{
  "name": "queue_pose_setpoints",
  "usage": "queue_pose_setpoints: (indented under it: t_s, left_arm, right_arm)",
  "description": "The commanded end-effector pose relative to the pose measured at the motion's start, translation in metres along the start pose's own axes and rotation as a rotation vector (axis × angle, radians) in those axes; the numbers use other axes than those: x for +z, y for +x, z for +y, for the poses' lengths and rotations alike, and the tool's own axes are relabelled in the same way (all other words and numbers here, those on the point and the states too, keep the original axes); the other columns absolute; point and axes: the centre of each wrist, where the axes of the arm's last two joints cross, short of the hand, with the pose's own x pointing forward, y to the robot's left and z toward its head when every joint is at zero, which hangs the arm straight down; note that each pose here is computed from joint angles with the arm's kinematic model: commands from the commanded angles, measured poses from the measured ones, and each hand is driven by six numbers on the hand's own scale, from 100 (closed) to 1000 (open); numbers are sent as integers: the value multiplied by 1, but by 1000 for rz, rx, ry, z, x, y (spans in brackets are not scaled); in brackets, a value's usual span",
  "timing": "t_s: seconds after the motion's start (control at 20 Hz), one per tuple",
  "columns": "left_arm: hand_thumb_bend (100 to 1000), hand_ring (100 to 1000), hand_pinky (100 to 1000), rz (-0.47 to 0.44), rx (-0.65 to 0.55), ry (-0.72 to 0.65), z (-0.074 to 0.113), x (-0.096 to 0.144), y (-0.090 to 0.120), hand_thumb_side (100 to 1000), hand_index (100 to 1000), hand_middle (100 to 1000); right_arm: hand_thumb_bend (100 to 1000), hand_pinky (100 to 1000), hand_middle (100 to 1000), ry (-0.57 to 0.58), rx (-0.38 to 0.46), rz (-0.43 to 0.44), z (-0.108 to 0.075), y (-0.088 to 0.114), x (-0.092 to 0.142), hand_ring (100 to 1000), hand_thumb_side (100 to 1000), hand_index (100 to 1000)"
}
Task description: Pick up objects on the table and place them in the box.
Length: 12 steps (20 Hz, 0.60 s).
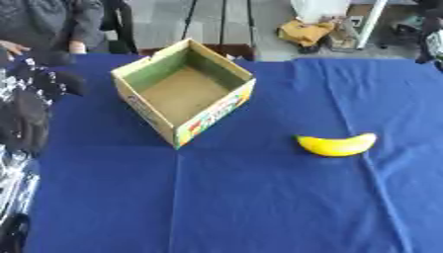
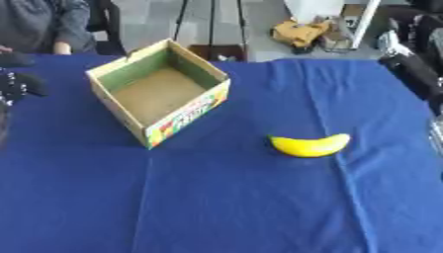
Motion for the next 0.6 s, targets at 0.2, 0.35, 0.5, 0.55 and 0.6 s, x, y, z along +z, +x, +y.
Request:
queue_pose_setpoints:
  t_s: [0.2,0.35,0.5,0.55,0.6]
  left_arm:
    - [582,561,531,-8,-26,-27,4,-2,6,1000,702,632]
    - [582,559,531,-4,-26,-32,3,-2,5,1000,702,630]
    - [582,558,532,-3,-26,-38,3,-2,5,1000,703,629]
    - [583,557,531,-2,-26,-39,3,-2,5,1000,703,628]
    - [583,557,531,-2,-26,-41,3,-2,5,1000,703,628]
  right_arm:
    - [100,587,636,175,214,56,-14,-14,-21,732,617,823]
    - [100,604,644,239,291,75,-12,-21,-30,744,604,822]
    - [100,621,656,294,349,84,-7,-26,-38,759,604,828]
    - [100,631,663,317,367,87,-4,-28,-41,768,600,833]
    - [100,634,666,341,384,92,-1,-30,-43,771,598,836]
